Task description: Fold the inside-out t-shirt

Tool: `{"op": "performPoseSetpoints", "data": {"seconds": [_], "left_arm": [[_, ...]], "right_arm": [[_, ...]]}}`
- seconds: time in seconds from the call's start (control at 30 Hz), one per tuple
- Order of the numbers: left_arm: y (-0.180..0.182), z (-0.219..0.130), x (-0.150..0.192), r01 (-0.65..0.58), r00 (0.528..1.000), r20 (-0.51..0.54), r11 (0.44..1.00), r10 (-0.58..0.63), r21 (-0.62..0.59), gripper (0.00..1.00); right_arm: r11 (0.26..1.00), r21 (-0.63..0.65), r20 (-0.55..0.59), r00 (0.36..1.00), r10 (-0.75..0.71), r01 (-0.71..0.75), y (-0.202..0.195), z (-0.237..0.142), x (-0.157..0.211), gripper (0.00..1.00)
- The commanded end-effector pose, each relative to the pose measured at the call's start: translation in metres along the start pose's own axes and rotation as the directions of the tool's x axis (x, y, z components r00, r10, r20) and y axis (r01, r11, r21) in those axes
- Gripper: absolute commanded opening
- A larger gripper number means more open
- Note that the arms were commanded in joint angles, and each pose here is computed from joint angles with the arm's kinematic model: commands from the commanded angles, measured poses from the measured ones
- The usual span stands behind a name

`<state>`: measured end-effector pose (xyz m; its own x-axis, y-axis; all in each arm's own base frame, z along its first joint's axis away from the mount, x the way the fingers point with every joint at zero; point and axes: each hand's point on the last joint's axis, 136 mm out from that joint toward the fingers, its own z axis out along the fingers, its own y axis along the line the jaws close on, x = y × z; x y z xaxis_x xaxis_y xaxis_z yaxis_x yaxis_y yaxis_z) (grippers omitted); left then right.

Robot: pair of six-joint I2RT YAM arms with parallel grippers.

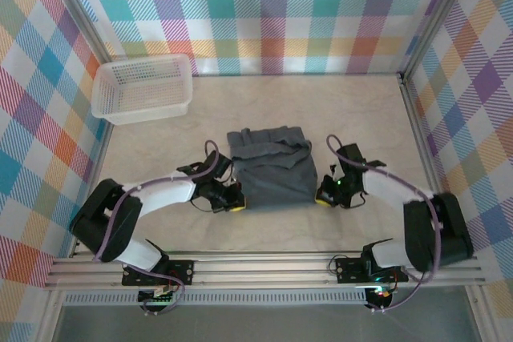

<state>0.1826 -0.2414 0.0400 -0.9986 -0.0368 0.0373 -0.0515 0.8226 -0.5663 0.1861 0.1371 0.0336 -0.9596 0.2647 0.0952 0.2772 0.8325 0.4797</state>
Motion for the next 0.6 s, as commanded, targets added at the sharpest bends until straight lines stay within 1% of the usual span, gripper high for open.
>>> {"op": "performPoseSetpoints", "data": {"seconds": [0.0, 0.03, 0.07, 0.1, 0.13, 0.17, 0.2, 0.27, 0.3, 0.37, 0.43, 0.47, 0.57], "left_arm": [[0.005, -0.007, 0.022, 0.063, 0.997, -0.032, 0.997, -0.065, -0.038, 0.36], [0.000, -0.014, 0.019, 0.053, 0.998, -0.013, 0.998, -0.054, -0.030, 0.45], [-0.006, -0.024, 0.014, 0.027, 0.999, 0.024, 0.999, -0.026, -0.028, 0.51], [-0.014, -0.037, 0.006, -0.008, 0.997, 0.075, 1.000, 0.011, -0.030, 0.55], [-0.021, -0.048, -0.003, -0.039, 0.991, 0.126, 0.999, 0.044, -0.037, 0.57], [-0.027, -0.062, -0.012, -0.068, 0.981, 0.179, 0.996, 0.077, -0.055, 0.58], [-0.029, -0.071, -0.020, -0.083, 0.971, 0.219, 0.993, 0.099, -0.080, 0.58], [-0.028, -0.088, -0.042, -0.093, 0.947, 0.291, 0.983, 0.137, -0.159, 0.59], [-0.022, -0.093, -0.052, -0.085, 0.939, 0.311, 0.976, 0.145, -0.199, 0.59], [-0.007, -0.097, -0.077, -0.048, 0.934, 0.329, 0.961, 0.140, -0.272, 0.58], [0.002, -0.098, -0.098, -0.019, 0.930, 0.347, 0.957, 0.124, -0.291, 0.56], [0.002, -0.097, -0.108, -0.024, 0.925, 0.357, 0.958, 0.129, -0.286, 0.56], [0.001, -0.085, -0.124, -0.044, 0.928, 0.348, 0.965, 0.135, -0.258, 0.56]], "right_arm": [[0.998, -0.025, -0.050, 0.997, 0.051, -0.052, -0.004, -0.011, 0.031, 0.33], [0.998, -0.044, -0.033, 0.999, 0.039, -0.040, 0.003, -0.019, 0.029, 0.38], [0.998, -0.060, -0.008, 1.000, 0.020, -0.021, 0.011, -0.028, 0.025, 0.44], [0.998, -0.068, 0.025, 1.000, -0.002, 0.004, 0.020, -0.038, 0.018, 0.50], [0.997, -0.069, 0.054, 0.998, -0.019, 0.022, 0.027, -0.044, 0.010, 0.57], [0.997, -0.061, 0.083, 0.996, -0.038, 0.043, 0.032, -0.049, 0.000, 0.60], [0.997, -0.052, 0.106, 0.993, -0.054, 0.060, 0.037, -0.052, -0.009, 0.62], [0.992, -0.056, 0.135, 0.986, -0.101, 0.109, 0.053, -0.052, -0.033, 0.63], [0.990, -0.063, 0.139, 0.983, -0.117, 0.127, 0.062, -0.051, -0.043, 0.61], [0.988, -0.078, 0.141, 0.982, -0.124, 0.135, 0.076, -0.044, -0.065, 0.54], [0.987, -0.100, 0.122, 0.986, -0.110, 0.123, 0.084, -0.032, -0.078, 0.49], [0.987, -0.112, 0.106, 0.989, -0.100, 0.112, 0.087, -0.026, -0.083, 0.47], [0.986, -0.118, 0.089, 0.990, -0.110, 0.120, 0.092, -0.009, -0.098, 0.46]]}}
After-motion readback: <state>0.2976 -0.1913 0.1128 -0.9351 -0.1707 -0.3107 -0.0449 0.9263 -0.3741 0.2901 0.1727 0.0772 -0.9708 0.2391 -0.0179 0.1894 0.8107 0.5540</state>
